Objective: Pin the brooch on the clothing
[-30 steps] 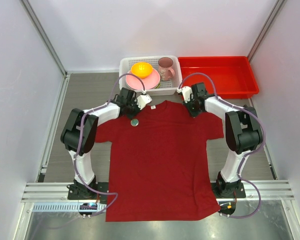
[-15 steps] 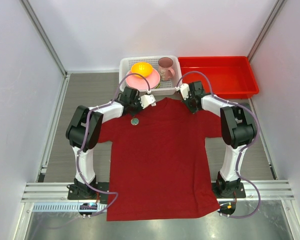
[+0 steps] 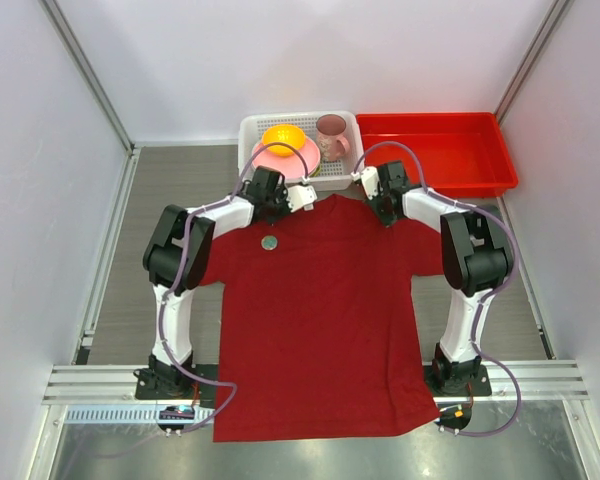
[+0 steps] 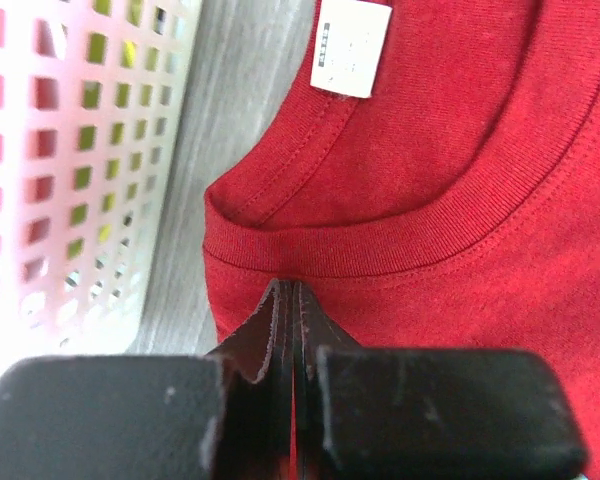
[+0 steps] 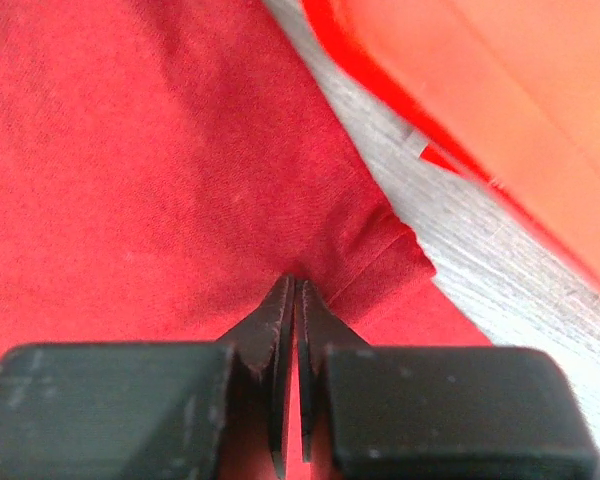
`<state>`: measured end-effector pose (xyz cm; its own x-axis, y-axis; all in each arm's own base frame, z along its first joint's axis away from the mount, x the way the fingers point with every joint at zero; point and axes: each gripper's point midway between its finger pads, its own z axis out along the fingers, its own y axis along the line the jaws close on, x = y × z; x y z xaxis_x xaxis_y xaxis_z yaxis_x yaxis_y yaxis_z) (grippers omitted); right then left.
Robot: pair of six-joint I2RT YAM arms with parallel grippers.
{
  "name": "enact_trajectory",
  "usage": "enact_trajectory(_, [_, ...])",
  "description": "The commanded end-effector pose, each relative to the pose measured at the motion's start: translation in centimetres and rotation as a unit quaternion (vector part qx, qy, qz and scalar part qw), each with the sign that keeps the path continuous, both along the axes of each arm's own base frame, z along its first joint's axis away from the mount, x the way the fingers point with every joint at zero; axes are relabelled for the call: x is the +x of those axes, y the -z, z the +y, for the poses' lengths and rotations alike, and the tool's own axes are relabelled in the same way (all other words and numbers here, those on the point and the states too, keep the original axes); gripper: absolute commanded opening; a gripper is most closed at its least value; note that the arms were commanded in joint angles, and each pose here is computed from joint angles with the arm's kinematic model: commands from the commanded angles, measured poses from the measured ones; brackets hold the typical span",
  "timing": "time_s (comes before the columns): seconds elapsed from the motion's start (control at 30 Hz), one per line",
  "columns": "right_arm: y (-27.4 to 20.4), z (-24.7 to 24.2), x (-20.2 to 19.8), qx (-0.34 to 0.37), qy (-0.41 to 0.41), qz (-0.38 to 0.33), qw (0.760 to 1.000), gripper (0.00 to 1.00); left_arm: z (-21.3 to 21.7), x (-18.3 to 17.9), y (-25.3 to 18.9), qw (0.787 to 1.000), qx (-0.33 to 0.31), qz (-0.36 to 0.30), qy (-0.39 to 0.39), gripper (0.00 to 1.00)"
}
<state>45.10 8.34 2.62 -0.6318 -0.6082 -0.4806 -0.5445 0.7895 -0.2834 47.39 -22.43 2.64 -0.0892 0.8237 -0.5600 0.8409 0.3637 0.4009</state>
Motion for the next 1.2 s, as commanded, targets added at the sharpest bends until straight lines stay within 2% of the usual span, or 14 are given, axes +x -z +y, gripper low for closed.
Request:
enact_trajectory(0.0, [-4.1, 0.6, -0.5, 0.030, 0.004, -0.013, 0.999, 0.11, 0.3, 0.9, 1.5, 1.000, 0.020, 0.007, -0.001, 0.00])
enact_trajectory(0.17, [-9.1, 2.7, -1.8, 0.090, -0.043, -0.041, 0.994, 0.21, -0.6, 2.6, -1.5, 0.999, -0.015, -0.019, -0.025, 0.00])
enact_trajectory(0.27, [-12.2, 3.7, -2.7, 0.118, -0.067, -0.061, 0.989, 0.34, -1.6, 1.4, -5.8, 0.998, -0.059, -0.027, -0.015, 0.10])
enact_trajectory(0.33, [-13.7, 4.0, -3.4, 0.129, -0.077, -0.067, 0.986, 0.41, -1.9, -0.6, -9.7, 0.996, -0.089, -0.011, -0.015, 0.24])
enact_trajectory(0.37, [-14.5, 4.3, -3.6, 0.138, -0.085, -0.072, 0.984, 0.51, -2.0, -1.0, -11.8, 0.994, -0.103, -0.011, -0.020, 0.33])
enact_trajectory(0.4, [-16.1, 4.4, -4.1, 0.145, -0.091, -0.088, 0.981, 0.57, -1.9, -1.7, -13.1, 0.991, -0.125, 0.005, -0.044, 0.51])
enact_trajectory(0.47, [-17.6, 4.7, -4.6, 0.155, -0.098, -0.104, 0.978, 0.71, -1.1, -3.6, -16.5, 0.986, -0.148, 0.017, -0.074, 0.71])
enact_trajectory(0.53, [-20.4, 5.0, -5.0, 0.174, -0.105, -0.142, 0.969, 0.83, -0.3, -5.9, -19.5, 0.979, -0.174, 0.038, -0.097, 0.97])
enact_trajectory(0.57, [-20.9, 5.0, -5.2, 0.181, -0.100, -0.151, 0.967, 0.92, 0.2, -6.4, -20.4, 0.977, -0.179, 0.040, -0.107, 1.00])
enact_trajectory(0.63, [-23.3, 4.8, -5.0, 0.203, -0.071, -0.190, 0.958, 0.94, 1.5, -8.3, -22.5, 0.968, -0.197, 0.062, -0.140, 1.00])
enact_trajectory(0.73, [-24.1, 4.9, -5.5, 0.225, -0.060, -0.189, 0.954, 0.95, 3.7, -10.2, -24.1, 0.951, -0.234, 0.122, -0.162, 1.00])
enact_trajectory(0.9, [-20.6, 3.1, -6.5, 0.233, 0.008, -0.133, 0.963, 0.91, 9.7, -10.8, -23.5, 0.872, -0.315, 0.242, -0.286, 1.00])
enact_trajectory(1.0, [-17.1, 1.1, -8.0, 0.257, 0.058, -0.085, 0.961, 0.88, 14.0, -11.6, -19.8, 0.850, -0.268, 0.236, -0.387, 1.00])
enact_trajectory(1.17, [-12.4, -1.8, -10.9, 0.226, 0.101, -0.052, 0.967, 0.87, 17.3, -15.8, -12.4, 0.832, -0.194, 0.250, -0.456, 1.00])
